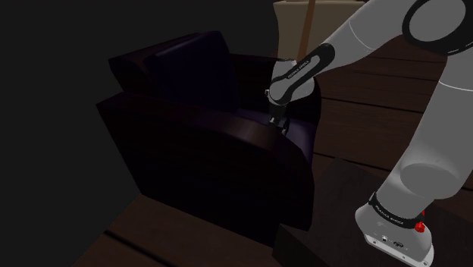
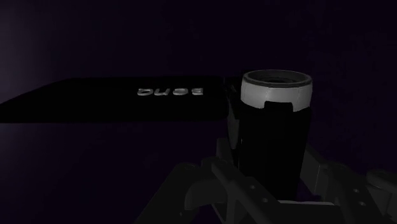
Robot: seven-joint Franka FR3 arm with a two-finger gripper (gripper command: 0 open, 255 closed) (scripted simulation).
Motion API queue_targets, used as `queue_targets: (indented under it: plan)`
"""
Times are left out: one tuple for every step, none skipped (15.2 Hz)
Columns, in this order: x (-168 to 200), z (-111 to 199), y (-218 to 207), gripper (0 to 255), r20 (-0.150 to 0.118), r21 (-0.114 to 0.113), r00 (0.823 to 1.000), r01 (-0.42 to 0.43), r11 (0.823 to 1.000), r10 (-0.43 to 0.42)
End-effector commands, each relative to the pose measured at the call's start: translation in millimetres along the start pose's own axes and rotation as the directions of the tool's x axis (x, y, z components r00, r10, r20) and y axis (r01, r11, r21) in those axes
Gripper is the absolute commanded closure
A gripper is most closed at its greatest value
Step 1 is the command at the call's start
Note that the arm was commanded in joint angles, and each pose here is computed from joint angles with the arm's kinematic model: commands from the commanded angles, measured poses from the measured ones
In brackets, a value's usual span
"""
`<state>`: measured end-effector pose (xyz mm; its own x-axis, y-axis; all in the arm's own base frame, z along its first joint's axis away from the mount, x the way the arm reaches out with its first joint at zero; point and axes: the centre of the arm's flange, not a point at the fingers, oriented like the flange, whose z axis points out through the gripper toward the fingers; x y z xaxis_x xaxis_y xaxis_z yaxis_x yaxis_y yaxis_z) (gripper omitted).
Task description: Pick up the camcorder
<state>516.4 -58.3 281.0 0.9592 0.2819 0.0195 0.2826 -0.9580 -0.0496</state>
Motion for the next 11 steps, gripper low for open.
queue_targets:
  plan:
    - [0,-11,0,255,0.0,0.0,1.0,0.0,1.0,0.0]
    - [0,-17,-1,255,0.0,0.0,1.0,0.0,1.0,0.0]
    - [0,-22,-1,255,0.0,0.0,1.0,0.0,1.0,0.0]
    - [0,-27,-1,255,0.0,0.0,1.0,0.0,1.0,0.0]
    - [0,-33,-1,255,0.0,0.0,1.0,0.0,1.0,0.0]
    - [0,-38,-2,255,0.0,0.0,1.0,0.0,1.0,0.0]
    - [0,-43,-2,255,0.0,0.0,1.0,0.0,1.0,0.0]
    - [1,-48,-2,255,0.0,0.0,1.0,0.0,1.0,0.0]
    - [1,-54,-2,255,0.0,0.0,1.0,0.0,1.0,0.0]
    - [1,-59,-3,255,0.0,0.0,1.0,0.0,1.0,0.0]
    - [1,-64,-3,255,0.0,0.0,1.0,0.0,1.0,0.0]
